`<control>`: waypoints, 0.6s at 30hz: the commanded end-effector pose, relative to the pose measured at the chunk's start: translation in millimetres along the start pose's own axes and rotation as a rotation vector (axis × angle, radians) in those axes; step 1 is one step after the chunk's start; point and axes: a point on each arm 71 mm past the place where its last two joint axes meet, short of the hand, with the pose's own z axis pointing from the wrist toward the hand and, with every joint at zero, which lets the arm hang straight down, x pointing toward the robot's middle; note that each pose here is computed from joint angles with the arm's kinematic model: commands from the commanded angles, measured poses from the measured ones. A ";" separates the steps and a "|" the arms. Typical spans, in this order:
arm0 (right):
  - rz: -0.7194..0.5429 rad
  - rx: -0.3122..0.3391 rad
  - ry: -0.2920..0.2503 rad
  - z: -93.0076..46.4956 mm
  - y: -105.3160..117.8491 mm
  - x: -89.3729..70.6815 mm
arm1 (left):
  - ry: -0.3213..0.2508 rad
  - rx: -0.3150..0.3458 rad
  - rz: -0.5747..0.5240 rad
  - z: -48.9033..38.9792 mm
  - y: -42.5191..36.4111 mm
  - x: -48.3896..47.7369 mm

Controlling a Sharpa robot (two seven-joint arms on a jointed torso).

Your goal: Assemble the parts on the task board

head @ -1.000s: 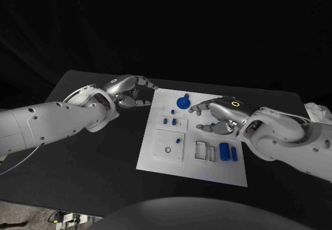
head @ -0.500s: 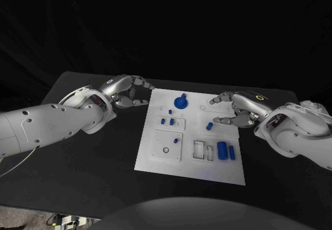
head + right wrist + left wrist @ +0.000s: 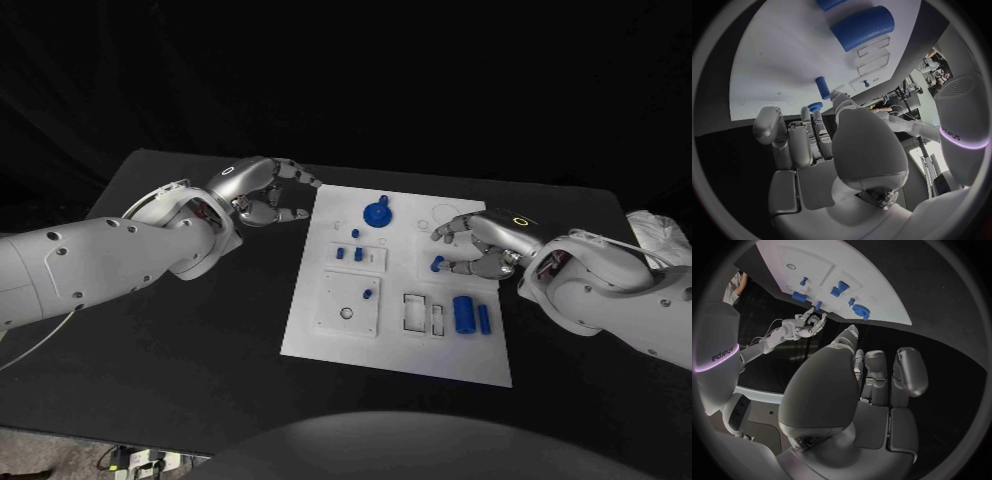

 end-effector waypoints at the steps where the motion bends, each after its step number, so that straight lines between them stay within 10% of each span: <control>1: 0.003 -0.014 0.024 2.1 1.6 3.7 | -0.006 0.003 -0.007 0.0 -0.6 -0.4; 18: 0.013 -0.013 0.111 9.8 6.3 23.1 | 0.009 -0.008 -0.011 0.9 -0.3 1.2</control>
